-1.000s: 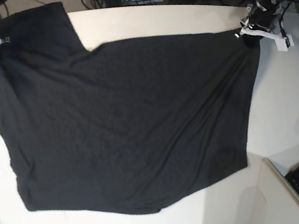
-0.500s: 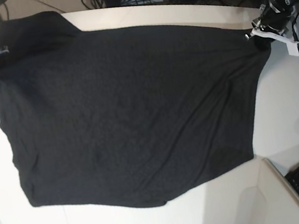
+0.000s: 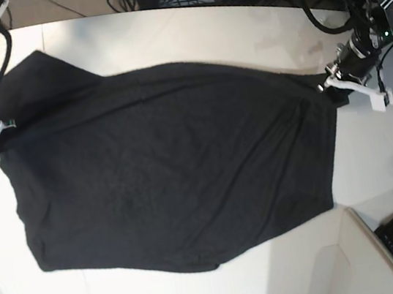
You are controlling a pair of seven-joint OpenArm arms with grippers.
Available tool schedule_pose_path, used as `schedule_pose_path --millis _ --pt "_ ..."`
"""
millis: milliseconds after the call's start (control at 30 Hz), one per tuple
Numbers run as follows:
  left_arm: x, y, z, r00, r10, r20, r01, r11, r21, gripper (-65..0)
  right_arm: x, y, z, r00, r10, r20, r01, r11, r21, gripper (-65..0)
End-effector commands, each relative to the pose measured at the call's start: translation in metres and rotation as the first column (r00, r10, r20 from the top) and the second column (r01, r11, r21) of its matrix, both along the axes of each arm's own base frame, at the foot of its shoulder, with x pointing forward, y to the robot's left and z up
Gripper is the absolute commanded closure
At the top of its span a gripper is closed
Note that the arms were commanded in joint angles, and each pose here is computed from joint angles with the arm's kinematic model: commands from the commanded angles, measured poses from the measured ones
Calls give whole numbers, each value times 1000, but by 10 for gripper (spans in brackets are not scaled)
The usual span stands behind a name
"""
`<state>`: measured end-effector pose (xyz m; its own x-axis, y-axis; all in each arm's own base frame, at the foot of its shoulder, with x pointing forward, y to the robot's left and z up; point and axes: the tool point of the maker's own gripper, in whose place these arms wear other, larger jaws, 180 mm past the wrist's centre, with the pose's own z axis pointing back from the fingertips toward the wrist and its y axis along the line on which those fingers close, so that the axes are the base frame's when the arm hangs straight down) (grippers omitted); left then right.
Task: Layout the t-shirt on the table in an organized manner, then fold the t-shirt properly
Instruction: 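Release the shirt and lift both grippers away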
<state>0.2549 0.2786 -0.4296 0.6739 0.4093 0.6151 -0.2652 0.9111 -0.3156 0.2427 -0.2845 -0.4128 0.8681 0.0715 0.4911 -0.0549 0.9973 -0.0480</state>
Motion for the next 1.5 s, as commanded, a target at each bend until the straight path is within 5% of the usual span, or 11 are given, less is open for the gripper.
schedule_pose_path --millis 0,367,800,1433,1467 --pt "15 6 13 999 5 52 -5 1000 6 0 16 -12 14 999 -1 41 3 999 -45 0" --pt "56 19 6 992 121 47 -118 991 -62 0 63 -19 -2 999 -17 35 19 999 -37 0" --pt "79 19 2 987 156 45 -150 982 -113 0 106 -7 -10 995 -25 100 17 996 84 0" --pt "76 22 -7 985 171 19 -167 978 -122 0 101 -10 -14 987 -41 157 27 995 94 0" --pt "75 22 -6 985 170 21 -166 979 -121 -8 95 -15 -10 985 -39 167 28 997 67 -84"
